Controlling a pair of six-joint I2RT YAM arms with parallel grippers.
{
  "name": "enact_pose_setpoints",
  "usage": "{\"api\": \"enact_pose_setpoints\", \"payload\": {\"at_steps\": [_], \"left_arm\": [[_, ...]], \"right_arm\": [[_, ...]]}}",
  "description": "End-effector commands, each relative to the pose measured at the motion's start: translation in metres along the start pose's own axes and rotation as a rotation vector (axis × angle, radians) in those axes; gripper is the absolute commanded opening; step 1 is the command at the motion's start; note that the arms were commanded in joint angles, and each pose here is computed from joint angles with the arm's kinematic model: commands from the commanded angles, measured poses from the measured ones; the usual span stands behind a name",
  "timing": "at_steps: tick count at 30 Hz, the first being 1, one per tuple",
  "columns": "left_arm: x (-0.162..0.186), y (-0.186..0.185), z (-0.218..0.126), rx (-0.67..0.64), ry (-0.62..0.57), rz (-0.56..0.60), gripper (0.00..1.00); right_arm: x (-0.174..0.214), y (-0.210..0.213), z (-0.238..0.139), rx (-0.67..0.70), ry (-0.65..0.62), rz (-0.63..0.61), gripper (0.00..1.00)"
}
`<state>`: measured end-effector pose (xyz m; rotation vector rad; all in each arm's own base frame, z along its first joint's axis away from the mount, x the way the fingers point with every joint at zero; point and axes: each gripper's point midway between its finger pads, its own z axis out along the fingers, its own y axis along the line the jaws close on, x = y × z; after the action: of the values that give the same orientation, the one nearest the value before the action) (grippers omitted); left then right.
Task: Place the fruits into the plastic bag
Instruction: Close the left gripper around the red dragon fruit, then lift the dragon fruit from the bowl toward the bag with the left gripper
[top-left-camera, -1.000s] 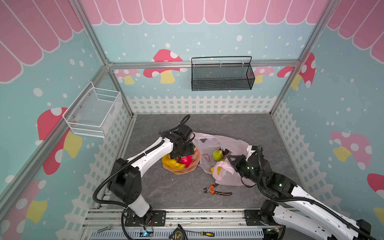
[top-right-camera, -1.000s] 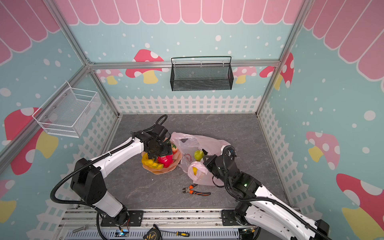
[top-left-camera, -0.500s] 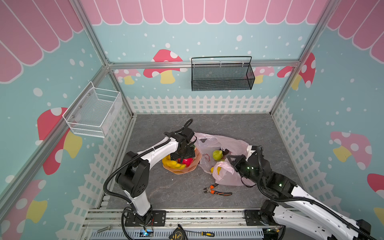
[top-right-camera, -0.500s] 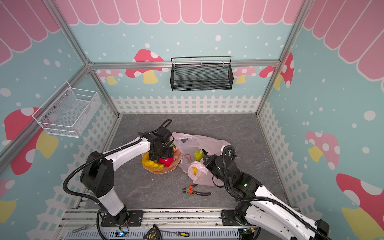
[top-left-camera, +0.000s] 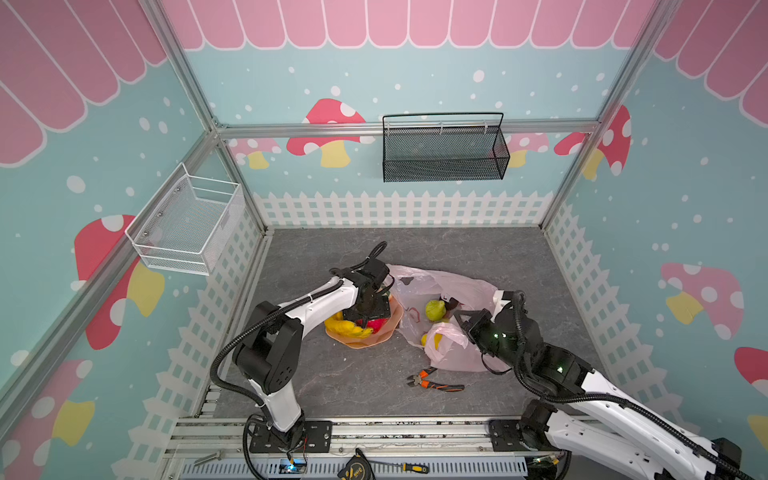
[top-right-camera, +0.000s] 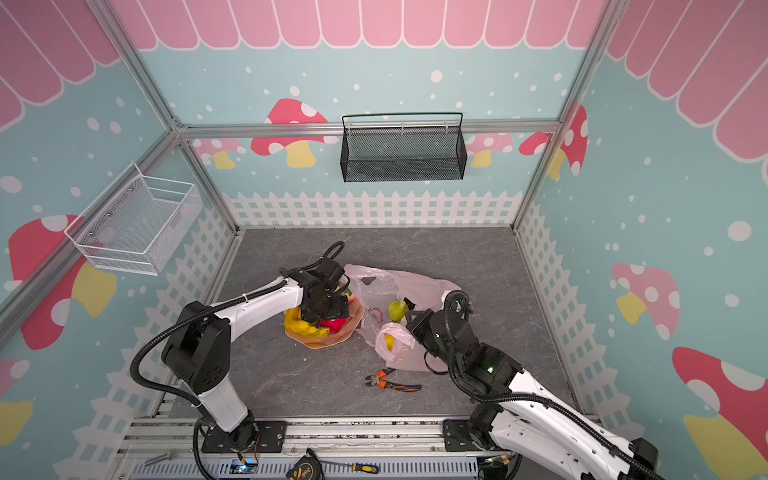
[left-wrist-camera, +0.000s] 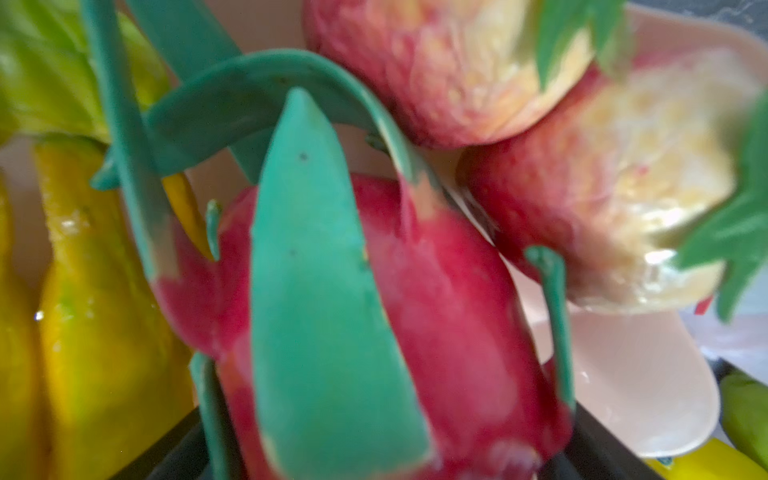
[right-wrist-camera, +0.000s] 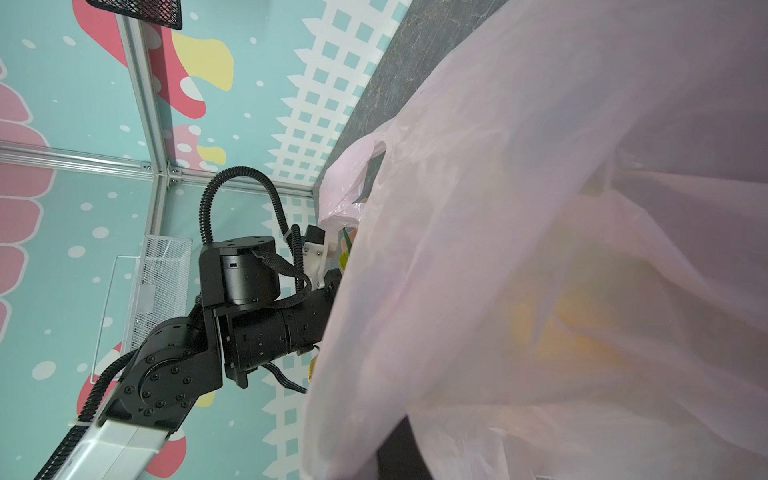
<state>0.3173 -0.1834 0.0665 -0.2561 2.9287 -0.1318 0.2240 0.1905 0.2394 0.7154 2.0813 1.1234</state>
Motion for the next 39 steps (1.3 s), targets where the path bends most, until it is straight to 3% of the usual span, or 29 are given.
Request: {"api": "enact_pose_setpoints", "payload": {"at_steps": [1,6,18,39], "left_arm": [[0.025,0.019,0.027,-0.075,0.091,0.003,0.85],[0.021,0.014,0.015,-0.046,0.066,0.008,0.67],[0.003,-0.002,-0.04,0.039,-0.002,0.035,0.53],[-0.014,-0.017,-0.101,0.163,-0.097,0.031,0.47]], "right_arm": [[-0.008,0.012,-0.005,-0.026,-0.029,0.008,0.04],[-0.01,0.012,-0.007,-0.027,-0.033,0.009,0.04],[-0.009,0.013,-0.007,-0.026,-0.03,0.011,0.04],[-0.01,0.011,-0.01,-0.022,-0.036,0.012,0.04]]}}
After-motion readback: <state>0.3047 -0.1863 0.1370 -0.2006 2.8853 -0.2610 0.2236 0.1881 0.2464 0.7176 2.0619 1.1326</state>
